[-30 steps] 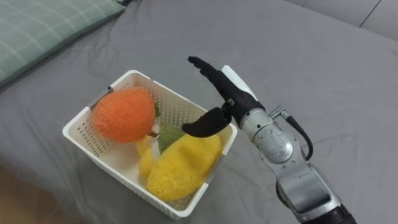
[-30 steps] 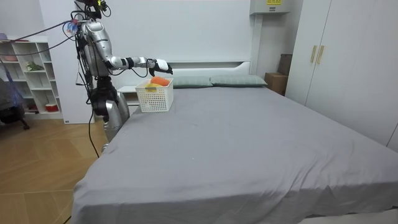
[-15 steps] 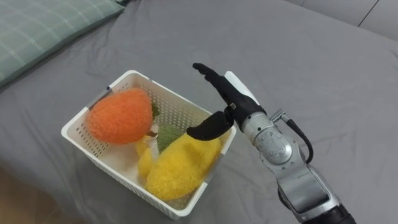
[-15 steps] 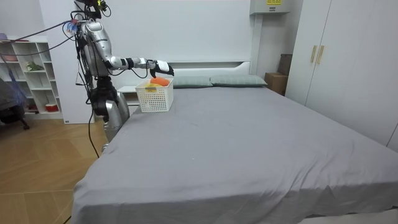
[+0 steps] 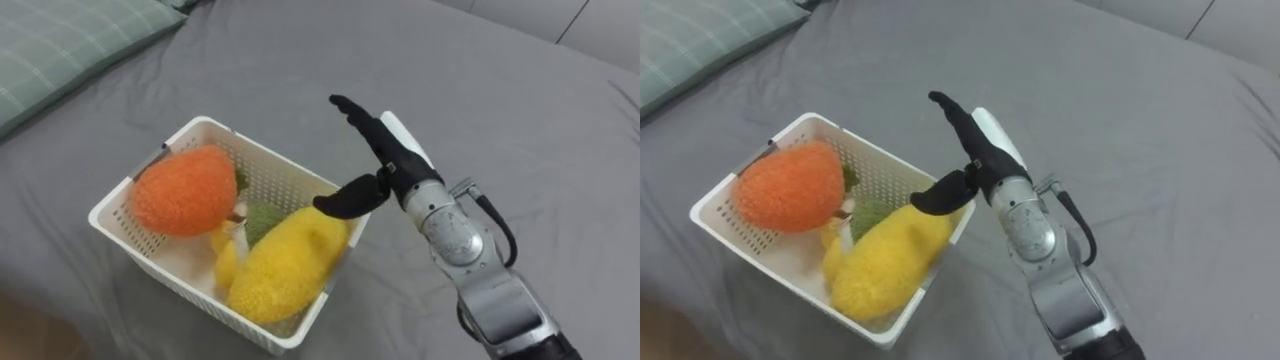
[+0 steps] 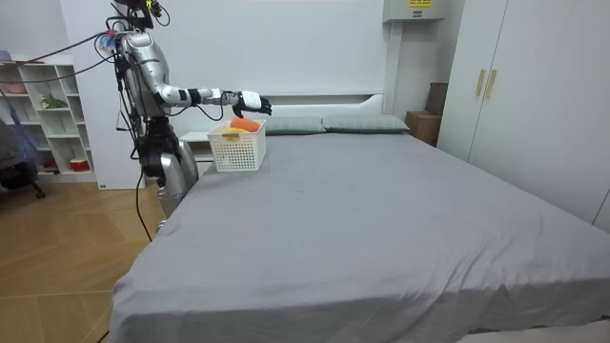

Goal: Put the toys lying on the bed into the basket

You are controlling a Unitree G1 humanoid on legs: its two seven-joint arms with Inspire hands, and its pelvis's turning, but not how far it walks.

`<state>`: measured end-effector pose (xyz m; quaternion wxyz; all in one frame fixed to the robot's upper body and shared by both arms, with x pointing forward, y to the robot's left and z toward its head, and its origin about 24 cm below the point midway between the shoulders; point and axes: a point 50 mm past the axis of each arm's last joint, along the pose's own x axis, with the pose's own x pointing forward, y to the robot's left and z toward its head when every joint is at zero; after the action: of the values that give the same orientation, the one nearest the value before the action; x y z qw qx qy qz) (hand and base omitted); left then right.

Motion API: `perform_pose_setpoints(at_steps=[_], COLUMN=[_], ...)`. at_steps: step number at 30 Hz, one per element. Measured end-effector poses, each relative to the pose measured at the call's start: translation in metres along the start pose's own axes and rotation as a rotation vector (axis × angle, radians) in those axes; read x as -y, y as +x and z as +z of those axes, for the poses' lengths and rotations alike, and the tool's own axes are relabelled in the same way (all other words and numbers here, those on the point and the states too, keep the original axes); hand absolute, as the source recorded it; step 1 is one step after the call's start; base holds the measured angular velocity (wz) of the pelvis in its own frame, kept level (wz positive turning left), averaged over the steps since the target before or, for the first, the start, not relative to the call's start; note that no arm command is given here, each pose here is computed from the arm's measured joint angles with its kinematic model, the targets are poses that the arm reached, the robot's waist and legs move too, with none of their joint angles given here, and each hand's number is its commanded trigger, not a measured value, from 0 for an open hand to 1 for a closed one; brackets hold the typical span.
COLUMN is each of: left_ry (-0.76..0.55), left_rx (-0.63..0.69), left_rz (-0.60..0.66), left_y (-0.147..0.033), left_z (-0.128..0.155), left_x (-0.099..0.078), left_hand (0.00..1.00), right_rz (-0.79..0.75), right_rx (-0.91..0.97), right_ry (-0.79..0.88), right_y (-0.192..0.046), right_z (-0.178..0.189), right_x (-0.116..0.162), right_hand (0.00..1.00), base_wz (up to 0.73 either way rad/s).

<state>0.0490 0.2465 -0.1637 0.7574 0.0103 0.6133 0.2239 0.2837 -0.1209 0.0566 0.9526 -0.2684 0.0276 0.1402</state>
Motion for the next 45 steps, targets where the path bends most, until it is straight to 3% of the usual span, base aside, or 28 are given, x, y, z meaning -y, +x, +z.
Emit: perform_pose_setpoints(at_steps=[25,31,40,45], left_ry=[-0.052,-0.051,-0.055,-0.067], left_rx=[-0.034,-0.024,-0.05,-0.059], left_rz=[0.035,0.035,0.043,0.048], left_y=[-0.002,-0.002,-0.003,-0.004], left_z=[-0.025,-0.022,-0.032,-0.037], left_x=[-0.012,-0.013,-0.015,-0.017], left_hand=[0.0,0.0,0.0,0.0], right_rz=[-0.322,-0.353,-0.574,-0.623], right_rx=[-0.072,-0.234,-0.451,-0.646], right_ry=[0.145,0.254,0.381,0.466], right_y=[-0.042,-0.059,-0.103,-0.129], right_z=[-0.038,-0.078,-0.132,-0.17], right_x=[0.056,0.047,0.055,0.039], right_hand=[0.0,0.0,0.0,0.0], base_wz=[-0.1,-0.04,-0.09,-0.08])
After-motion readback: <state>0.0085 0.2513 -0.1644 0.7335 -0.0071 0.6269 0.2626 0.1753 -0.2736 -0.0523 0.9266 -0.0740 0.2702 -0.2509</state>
